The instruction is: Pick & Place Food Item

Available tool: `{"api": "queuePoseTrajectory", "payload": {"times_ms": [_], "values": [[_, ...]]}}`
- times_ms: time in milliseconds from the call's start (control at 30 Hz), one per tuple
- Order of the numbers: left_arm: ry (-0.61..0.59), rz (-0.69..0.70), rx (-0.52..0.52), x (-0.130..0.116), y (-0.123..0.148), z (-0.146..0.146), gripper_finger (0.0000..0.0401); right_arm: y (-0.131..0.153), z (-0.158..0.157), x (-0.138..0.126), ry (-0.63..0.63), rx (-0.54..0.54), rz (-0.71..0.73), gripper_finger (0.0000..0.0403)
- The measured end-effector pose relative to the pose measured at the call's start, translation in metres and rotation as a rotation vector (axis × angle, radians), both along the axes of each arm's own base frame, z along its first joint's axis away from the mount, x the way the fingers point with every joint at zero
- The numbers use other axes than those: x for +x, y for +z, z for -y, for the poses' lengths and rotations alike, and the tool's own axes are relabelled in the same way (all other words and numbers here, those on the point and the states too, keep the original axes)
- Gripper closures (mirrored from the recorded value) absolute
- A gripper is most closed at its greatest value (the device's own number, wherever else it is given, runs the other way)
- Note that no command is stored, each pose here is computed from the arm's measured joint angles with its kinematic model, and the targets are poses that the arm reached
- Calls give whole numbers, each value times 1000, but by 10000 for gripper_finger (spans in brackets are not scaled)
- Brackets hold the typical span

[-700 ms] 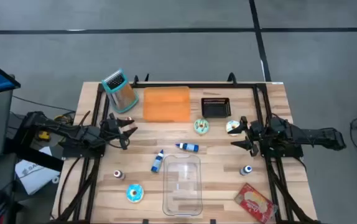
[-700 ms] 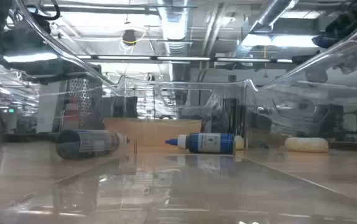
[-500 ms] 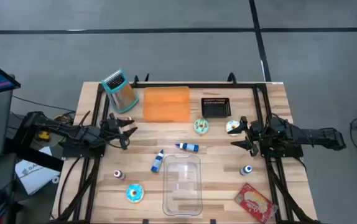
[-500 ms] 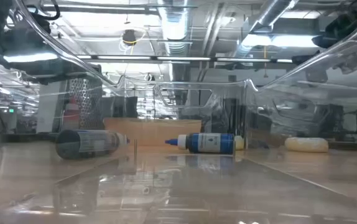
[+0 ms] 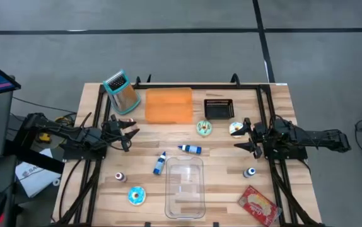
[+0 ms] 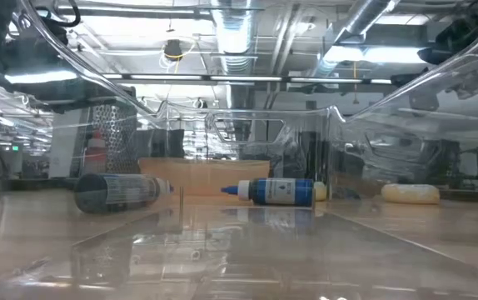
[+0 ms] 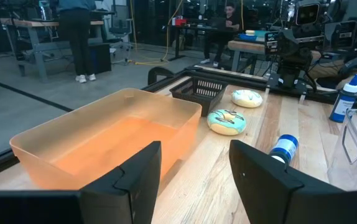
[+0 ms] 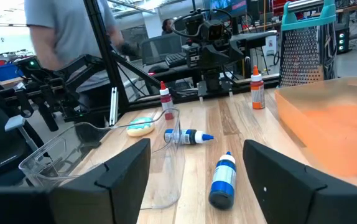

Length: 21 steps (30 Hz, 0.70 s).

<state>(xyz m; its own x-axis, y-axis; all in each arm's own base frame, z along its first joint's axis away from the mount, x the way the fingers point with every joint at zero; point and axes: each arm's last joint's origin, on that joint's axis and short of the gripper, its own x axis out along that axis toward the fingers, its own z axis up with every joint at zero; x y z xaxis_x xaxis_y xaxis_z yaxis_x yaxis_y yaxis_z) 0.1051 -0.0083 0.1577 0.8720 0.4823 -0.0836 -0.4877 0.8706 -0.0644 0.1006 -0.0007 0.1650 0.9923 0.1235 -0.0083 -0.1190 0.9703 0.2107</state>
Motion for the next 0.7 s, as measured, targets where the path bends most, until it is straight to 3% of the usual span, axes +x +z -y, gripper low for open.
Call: {"api": "queuePoseTrajectory", "payload": {"times_ms": [500,700], "values": [[0,0,0,0,0,0,215,0,0,0,0,0,0,154],[123,-97,258,-1,7,-4,215,0,0,0,0,0,0,154]]}}
